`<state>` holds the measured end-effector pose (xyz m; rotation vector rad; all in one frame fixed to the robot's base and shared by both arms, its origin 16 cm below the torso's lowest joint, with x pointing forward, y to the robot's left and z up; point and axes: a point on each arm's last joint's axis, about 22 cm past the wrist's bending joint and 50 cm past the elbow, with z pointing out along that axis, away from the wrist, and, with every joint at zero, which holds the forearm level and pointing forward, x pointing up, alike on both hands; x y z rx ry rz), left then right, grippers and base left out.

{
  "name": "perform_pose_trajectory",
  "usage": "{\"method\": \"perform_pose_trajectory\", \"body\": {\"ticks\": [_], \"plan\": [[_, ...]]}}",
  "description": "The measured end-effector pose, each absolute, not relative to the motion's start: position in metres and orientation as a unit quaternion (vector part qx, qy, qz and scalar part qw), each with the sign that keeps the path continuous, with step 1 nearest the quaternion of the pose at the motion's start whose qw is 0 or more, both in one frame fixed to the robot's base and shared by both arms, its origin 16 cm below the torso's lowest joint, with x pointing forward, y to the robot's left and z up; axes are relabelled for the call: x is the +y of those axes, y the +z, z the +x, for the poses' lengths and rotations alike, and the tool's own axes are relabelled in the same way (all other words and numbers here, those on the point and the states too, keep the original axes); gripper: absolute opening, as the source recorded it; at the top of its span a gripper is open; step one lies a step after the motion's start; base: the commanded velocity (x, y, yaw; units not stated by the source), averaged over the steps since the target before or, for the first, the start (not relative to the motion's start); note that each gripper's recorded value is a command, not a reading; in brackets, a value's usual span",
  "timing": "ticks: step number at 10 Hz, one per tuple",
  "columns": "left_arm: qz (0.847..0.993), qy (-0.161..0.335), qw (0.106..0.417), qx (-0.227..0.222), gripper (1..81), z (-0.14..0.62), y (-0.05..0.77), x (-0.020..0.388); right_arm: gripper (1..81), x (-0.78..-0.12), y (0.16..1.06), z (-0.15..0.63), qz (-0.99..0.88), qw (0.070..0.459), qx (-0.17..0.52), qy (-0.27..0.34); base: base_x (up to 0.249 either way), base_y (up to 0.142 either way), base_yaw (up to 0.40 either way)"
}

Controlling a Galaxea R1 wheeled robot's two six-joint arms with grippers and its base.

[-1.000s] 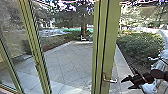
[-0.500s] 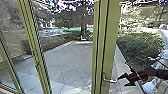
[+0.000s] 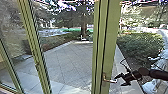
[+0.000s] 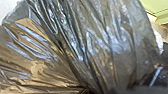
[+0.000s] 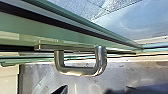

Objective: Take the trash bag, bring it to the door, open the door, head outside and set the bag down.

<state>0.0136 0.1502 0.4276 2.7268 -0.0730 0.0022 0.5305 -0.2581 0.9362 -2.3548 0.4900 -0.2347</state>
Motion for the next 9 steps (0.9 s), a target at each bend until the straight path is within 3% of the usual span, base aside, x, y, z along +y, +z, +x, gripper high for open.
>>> {"method": "perform_pose_trajectory", "body": {"ticks": [9], "plan": [[0.978, 0.000, 0.206, -0.023, 1.0, 0.012, 0.428, 0.150, 81.1, -0.252, 0.886, 0.560, -0.905, 0.335, 0.253, -0.074, 0.000, 0.000, 0.000]]}}
